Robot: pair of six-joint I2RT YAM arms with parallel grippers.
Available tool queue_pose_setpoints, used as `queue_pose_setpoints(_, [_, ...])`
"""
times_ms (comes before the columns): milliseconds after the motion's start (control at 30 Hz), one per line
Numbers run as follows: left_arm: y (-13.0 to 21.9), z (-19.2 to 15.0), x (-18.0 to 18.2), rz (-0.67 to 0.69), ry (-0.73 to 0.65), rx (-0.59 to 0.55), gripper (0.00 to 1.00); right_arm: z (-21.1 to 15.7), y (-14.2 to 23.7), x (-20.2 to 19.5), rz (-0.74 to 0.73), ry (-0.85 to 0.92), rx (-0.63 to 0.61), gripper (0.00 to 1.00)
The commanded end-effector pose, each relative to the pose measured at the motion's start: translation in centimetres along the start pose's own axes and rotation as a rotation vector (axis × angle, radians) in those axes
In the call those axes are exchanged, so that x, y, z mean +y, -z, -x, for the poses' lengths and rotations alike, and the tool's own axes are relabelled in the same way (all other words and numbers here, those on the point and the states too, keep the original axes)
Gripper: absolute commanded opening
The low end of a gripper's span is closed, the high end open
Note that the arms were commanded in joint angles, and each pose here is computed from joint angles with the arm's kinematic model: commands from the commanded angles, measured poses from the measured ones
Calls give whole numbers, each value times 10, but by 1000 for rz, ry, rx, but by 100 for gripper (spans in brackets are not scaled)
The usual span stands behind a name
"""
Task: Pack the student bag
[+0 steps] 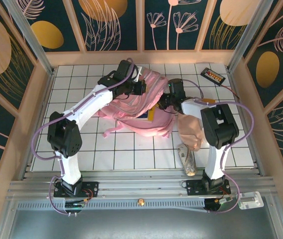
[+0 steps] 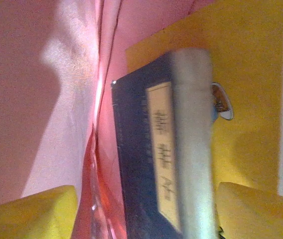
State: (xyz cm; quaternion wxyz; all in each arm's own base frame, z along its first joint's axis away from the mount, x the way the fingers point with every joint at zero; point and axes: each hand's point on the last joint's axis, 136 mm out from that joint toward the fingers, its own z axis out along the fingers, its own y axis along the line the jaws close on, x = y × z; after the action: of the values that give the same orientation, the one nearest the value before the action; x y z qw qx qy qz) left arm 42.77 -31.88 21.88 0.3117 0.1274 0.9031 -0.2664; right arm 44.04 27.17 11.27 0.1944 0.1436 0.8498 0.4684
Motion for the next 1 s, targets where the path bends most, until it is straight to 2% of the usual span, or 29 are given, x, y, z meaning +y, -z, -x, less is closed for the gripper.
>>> queue_pose_setpoints(0, [13,33,-16,-78,8,-127,0,3,40,-4,-76,53,-50,82])
queue_pose_setpoints(200, [10,26,-3,-57,34,-130,0,-9,110,-13,-202,134,-144,84])
queue_pose_setpoints(300, [7,20,-3,-72,45,-121,0,-15,140,-15,-246,163,-177,88])
queue_pose_setpoints(367, [2,13,-4,-91,55,-95,5,-16,159,-19,-276,167,-200,92])
queue_pose_setpoints(400, [1,9,-3,-88,57,-85,29,-17,166,-20,-285,164,-208,93])
queue_pose_setpoints(433, [2,6,-1,-80,57,-74,88,-19,173,-24,-291,156,-212,93])
queue_pose_setpoints(467, [4,3,1,-70,56,-70,99,-21,178,-25,-293,151,-212,93])
queue_pose_setpoints(733, [55,-19,44,58,106,-135,99,-63,153,-31,-286,169,-94,94])
queue_pose_setpoints(833, [68,-39,80,170,186,-149,99,-72,138,-35,-277,162,-49,94])
queue_pose_setpoints(967, [77,-70,117,201,278,-169,99,-87,115,-40,-281,159,5,94])
